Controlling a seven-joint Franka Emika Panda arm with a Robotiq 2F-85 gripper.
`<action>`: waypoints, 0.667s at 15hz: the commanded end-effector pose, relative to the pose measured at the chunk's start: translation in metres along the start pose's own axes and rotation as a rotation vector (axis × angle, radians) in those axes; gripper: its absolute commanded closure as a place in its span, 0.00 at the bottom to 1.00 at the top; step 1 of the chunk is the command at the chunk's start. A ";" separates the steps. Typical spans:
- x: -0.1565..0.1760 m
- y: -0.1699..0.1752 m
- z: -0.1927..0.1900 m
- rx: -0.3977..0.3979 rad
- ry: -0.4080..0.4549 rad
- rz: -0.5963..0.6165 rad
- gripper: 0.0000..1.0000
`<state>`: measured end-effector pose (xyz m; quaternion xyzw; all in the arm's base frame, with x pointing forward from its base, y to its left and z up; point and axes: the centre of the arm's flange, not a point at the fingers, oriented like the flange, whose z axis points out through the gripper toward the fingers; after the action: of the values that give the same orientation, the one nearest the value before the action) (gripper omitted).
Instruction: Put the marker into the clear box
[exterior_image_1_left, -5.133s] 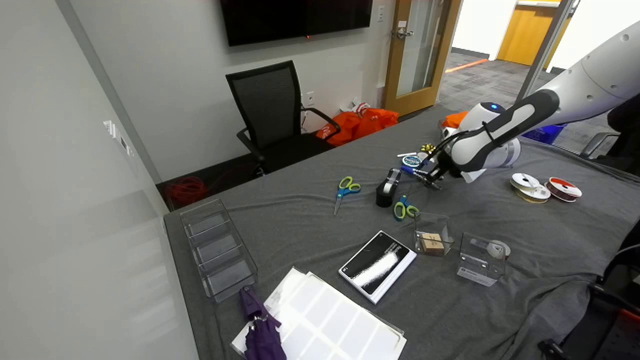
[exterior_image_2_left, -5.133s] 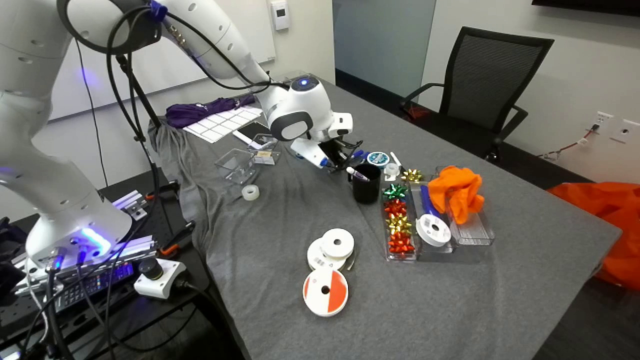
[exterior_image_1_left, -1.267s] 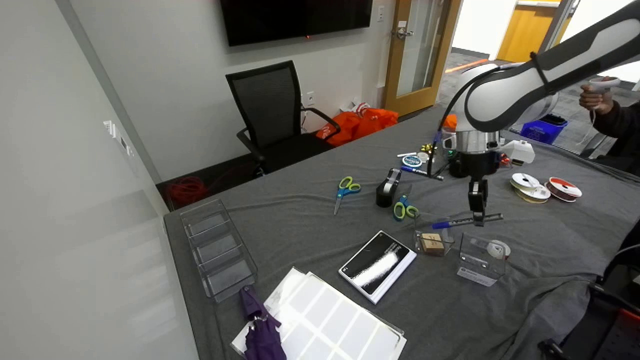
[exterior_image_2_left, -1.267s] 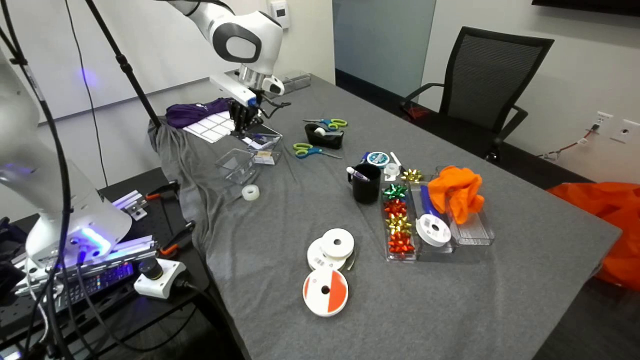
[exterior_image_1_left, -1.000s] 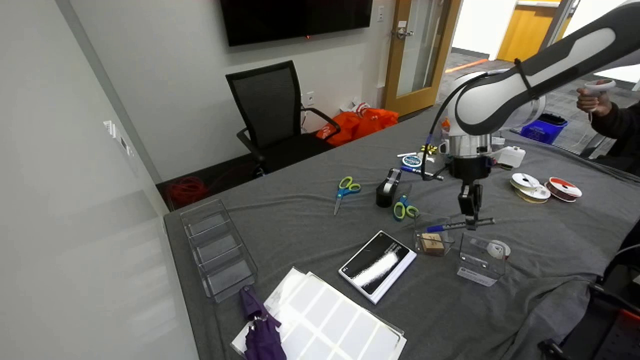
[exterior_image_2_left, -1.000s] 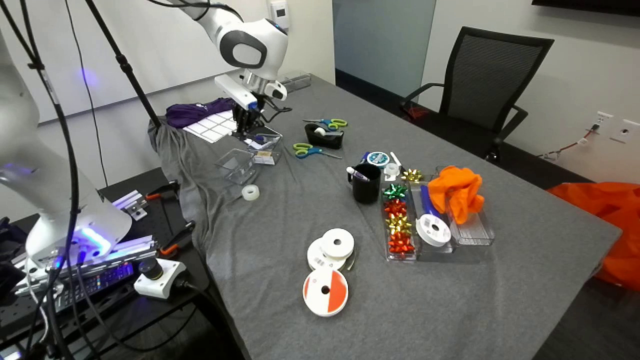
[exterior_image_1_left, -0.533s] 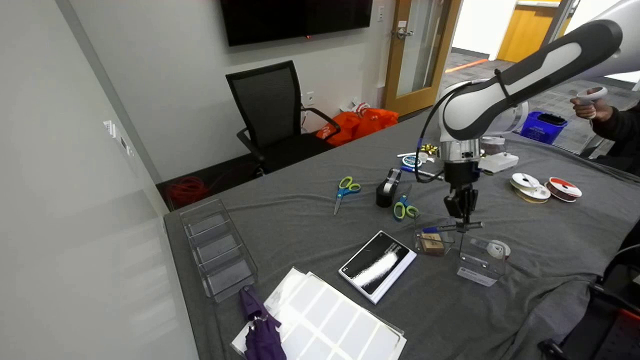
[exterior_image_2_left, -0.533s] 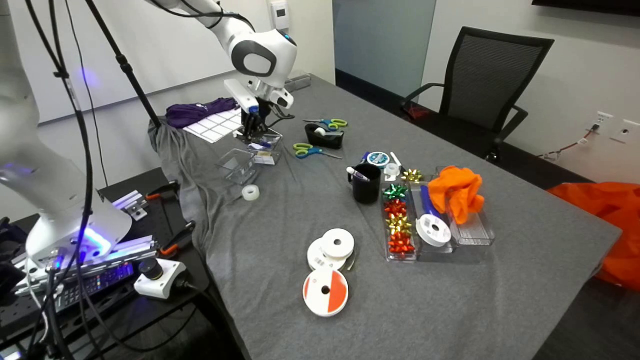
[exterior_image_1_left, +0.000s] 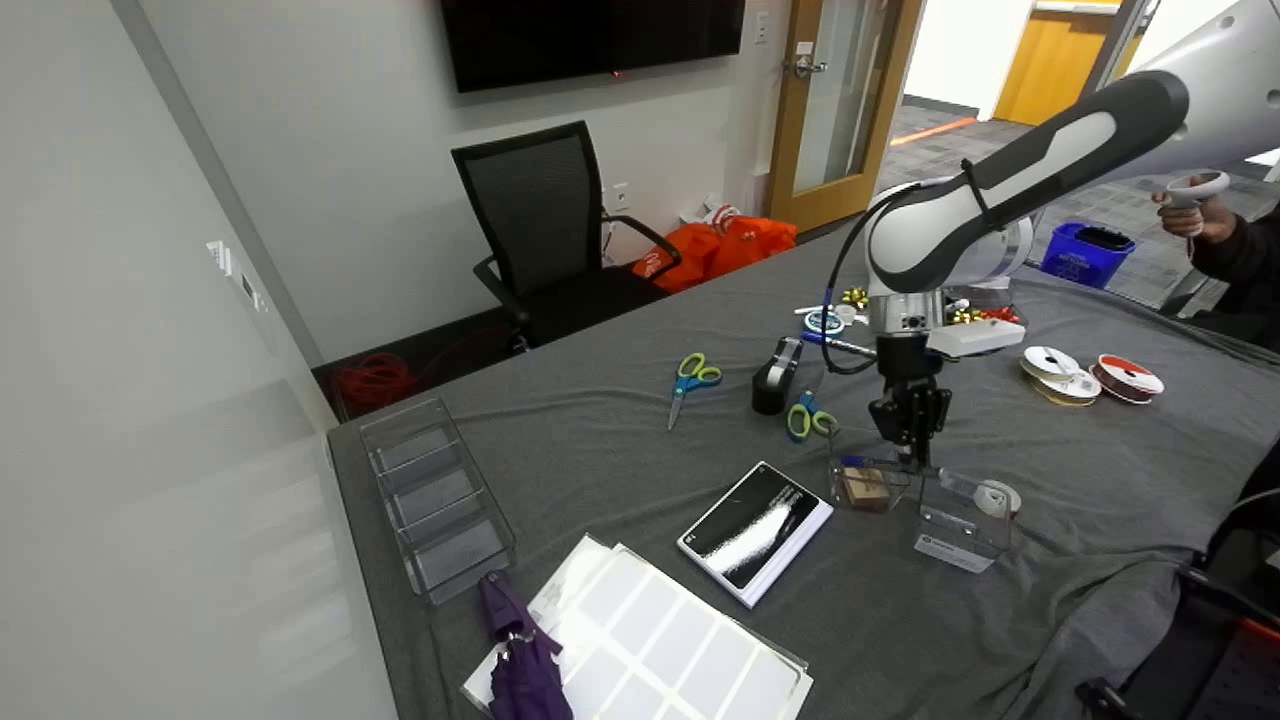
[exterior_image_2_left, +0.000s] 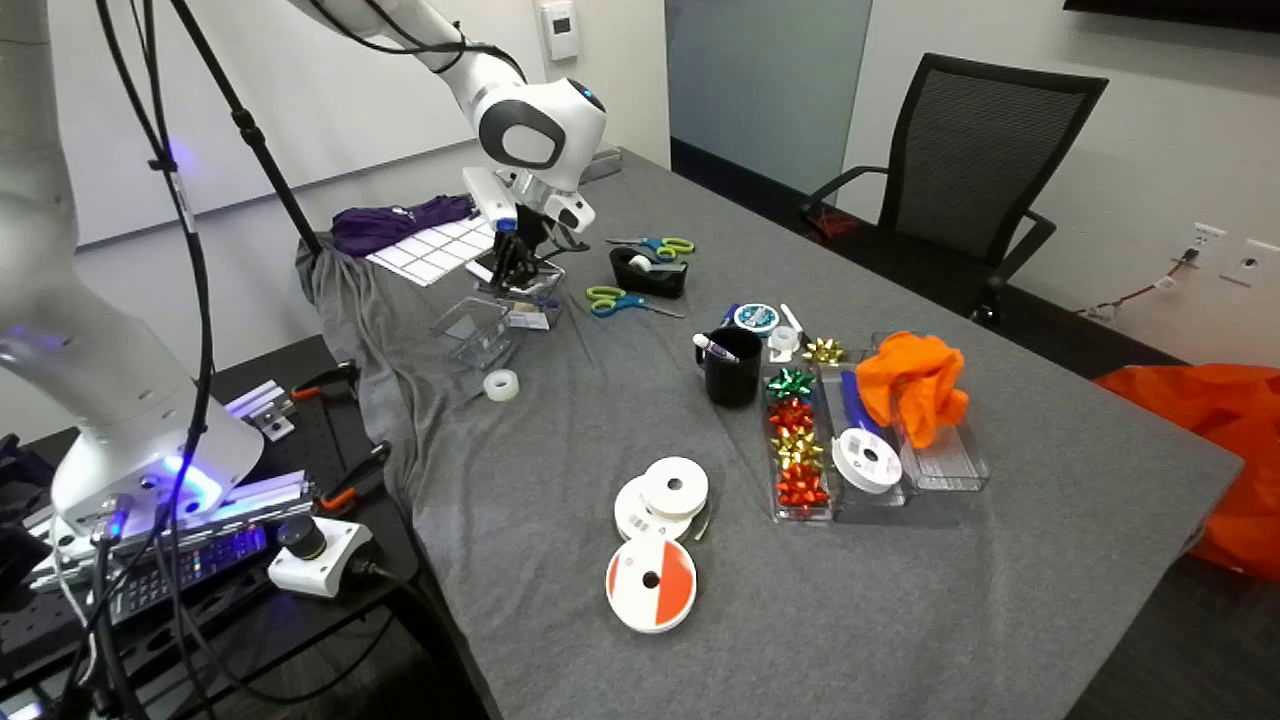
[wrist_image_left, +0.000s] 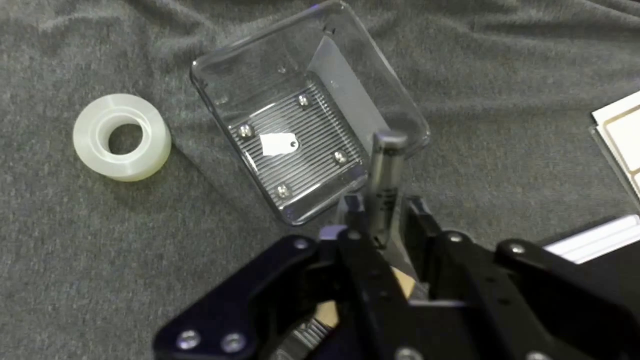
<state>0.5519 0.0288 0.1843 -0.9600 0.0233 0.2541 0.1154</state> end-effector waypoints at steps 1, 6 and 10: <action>0.000 0.000 -0.002 0.025 -0.014 0.020 0.43; -0.018 0.001 -0.006 0.025 -0.008 -0.041 0.08; -0.042 0.000 -0.012 -0.003 0.002 -0.126 0.00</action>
<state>0.5474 0.0294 0.1919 -0.9599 -0.0068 0.2507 0.1249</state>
